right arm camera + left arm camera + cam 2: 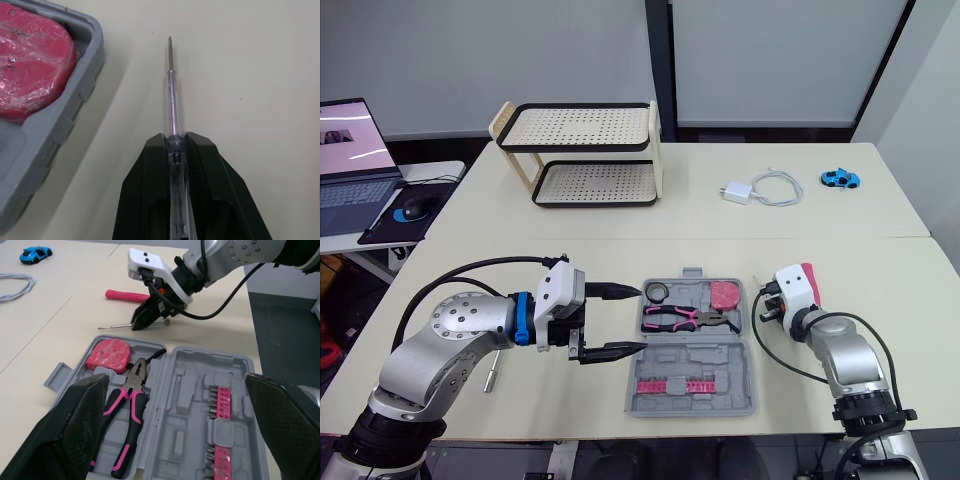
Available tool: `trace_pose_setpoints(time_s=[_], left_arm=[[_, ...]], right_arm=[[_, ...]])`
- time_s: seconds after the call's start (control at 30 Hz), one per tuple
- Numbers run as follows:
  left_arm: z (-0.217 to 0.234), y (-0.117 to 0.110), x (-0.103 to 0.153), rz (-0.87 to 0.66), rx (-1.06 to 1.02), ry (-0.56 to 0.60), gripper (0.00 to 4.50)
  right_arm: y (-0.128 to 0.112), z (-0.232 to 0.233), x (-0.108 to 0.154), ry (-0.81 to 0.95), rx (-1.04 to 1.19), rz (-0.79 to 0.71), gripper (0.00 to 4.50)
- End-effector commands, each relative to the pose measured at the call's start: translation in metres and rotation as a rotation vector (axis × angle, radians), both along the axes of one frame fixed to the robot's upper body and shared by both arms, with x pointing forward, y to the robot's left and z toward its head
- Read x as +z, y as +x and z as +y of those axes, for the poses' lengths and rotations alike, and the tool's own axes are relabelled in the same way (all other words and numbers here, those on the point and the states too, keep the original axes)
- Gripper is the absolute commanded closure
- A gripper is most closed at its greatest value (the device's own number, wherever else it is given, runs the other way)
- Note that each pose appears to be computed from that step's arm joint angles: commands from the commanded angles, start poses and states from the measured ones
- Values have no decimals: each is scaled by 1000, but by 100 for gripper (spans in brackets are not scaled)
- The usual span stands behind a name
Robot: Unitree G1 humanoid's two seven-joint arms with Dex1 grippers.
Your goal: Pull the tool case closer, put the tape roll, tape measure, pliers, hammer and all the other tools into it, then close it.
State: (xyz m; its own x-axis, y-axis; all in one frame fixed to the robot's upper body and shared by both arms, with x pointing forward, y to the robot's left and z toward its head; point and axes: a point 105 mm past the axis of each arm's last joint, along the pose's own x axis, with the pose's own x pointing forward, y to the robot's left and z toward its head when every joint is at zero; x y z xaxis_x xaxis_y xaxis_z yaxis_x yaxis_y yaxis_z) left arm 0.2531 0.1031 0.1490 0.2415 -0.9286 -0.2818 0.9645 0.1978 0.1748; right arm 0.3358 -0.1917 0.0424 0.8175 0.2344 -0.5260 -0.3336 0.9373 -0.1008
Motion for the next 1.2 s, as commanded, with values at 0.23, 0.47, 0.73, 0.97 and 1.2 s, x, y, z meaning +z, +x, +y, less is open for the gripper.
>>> trace_pose_setpoints(time_s=[0.23, 0.47, 0.73, 0.97, 1.2], left_arm=[[0, -11, 5, -19, -54, 24, 0], [1, -19, -7, -10, -113, 72, 0], [-2, -21, -9, -11, -133, 81, 0], [-1, -23, -9, -12, -135, 89, 0], [-2, -27, -10, -9, -143, 89, 0]], right_arm=[[-44, -3, 44, 89, -102, -116, 430], [-88, -2, 24, 123, -171, -29, 430], [-95, -2, 9, 150, -232, 1, 430], [-96, 2, 1, 194, -285, 20, 430], [-93, 8, -7, 210, -298, 16, 430]])
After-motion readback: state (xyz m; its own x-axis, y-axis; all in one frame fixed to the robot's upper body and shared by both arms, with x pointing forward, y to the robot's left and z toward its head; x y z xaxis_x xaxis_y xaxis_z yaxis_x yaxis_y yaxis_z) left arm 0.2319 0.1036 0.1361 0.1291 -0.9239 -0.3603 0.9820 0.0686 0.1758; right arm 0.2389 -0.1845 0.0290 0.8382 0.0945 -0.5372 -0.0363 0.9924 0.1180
